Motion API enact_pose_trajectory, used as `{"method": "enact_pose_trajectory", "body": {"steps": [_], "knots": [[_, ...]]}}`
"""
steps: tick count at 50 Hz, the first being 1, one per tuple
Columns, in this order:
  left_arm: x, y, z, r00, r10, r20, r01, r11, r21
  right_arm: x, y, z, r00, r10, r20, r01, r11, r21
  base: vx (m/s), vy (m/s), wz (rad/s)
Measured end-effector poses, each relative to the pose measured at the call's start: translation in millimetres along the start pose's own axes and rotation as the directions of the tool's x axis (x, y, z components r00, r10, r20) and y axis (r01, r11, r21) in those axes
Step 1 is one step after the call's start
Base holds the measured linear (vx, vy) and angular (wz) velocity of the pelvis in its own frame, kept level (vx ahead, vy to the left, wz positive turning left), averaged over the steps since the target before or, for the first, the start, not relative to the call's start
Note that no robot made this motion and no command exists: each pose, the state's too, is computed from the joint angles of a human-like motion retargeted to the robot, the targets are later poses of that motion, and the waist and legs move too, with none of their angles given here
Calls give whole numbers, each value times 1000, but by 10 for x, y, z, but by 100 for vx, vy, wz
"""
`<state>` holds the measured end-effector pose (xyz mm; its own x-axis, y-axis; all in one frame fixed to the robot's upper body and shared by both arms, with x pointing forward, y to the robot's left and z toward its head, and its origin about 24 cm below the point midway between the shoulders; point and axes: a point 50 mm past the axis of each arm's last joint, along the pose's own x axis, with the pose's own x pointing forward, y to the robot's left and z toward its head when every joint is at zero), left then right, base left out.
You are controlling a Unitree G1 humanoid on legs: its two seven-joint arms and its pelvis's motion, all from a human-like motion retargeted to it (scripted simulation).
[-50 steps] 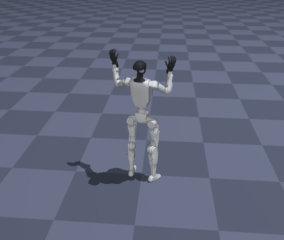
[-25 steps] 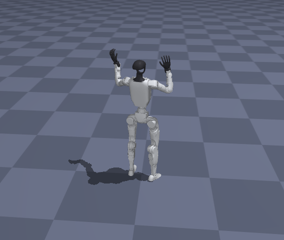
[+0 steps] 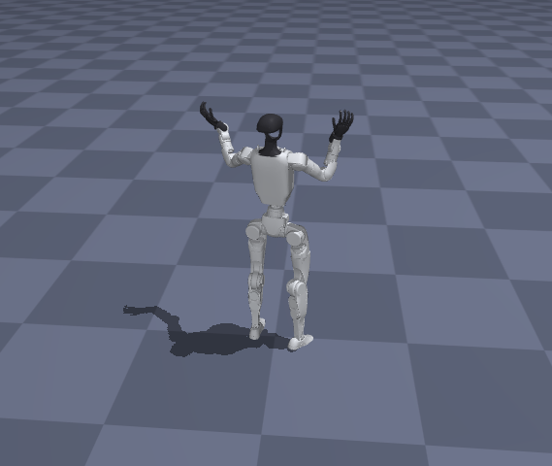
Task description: Upper body actions
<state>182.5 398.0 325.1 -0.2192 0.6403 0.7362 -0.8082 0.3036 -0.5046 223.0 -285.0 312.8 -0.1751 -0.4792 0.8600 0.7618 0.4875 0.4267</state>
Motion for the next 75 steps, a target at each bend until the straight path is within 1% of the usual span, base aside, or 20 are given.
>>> {"method": "enact_pose_trajectory", "body": {"steps": [10,13,18,23,28,32,36,45,49,54,60,63,67,75], "knots": [[-10,-245,305,967,-182,177,172,982,73,76,186,341,973,73,217,-76,997,5,0,0,0],[-23,-335,432,937,-248,246,228,968,105,80,246,465,953,95,287,-104,994,17,0,0,0],[-94,-505,648,850,-370,376,315,928,200,66,334,667,898,137,418,-155,988,10,0,0,0],[-206,-654,829,735,-461,497,341,885,316,32,391,823,827,174,534,-186,982,-30,0,0,0],[-289,-734,896,682,-489,544,348,871,346,4,432,896,788,190,586,-199,979,-49,0,0,0],[-290,-738,861,695,-485,531,347,873,344,-4,443,883,791,193,580,-207,977,-44,0,0,0],[-262,-698,719,766,-458,451,355,887,296,13,415,791,828,181,531,-187,981,-43,0,0,0],[-194,-517,323,913,-329,240,286,938,197,52,291,391,958,99,270,-97,995,-19,0,0,0],[-224,-459,157,957,-268,110,258,962,93,36,230,214,988,53,146,-53,999,-7,0,0,0],[-261,-365,-33,981,-193,-38,192,981,-29,9,133,39,1000,-4,23,5,1000,-13,0,0,0],[-291,-231,-193,984,-104,-147,92,992,-88,-14,20,-85,996,-72,-48,69,996,-61,0,0,0],[-266,-169,-199,988,-78,-136,69,995,-73,-18,11,-88,996,-74,-49,72,996,-57,0,0,0],[-213,-135,-131,995,-79,-66,79,997,-16,1,49,-36,999,-45,-9,44,998,-51,0,0,0],[-149,-271,172,962,-218,164,198,972,128,71,183,222,984,15,179,-6,999,-49,0,0,0]]}}
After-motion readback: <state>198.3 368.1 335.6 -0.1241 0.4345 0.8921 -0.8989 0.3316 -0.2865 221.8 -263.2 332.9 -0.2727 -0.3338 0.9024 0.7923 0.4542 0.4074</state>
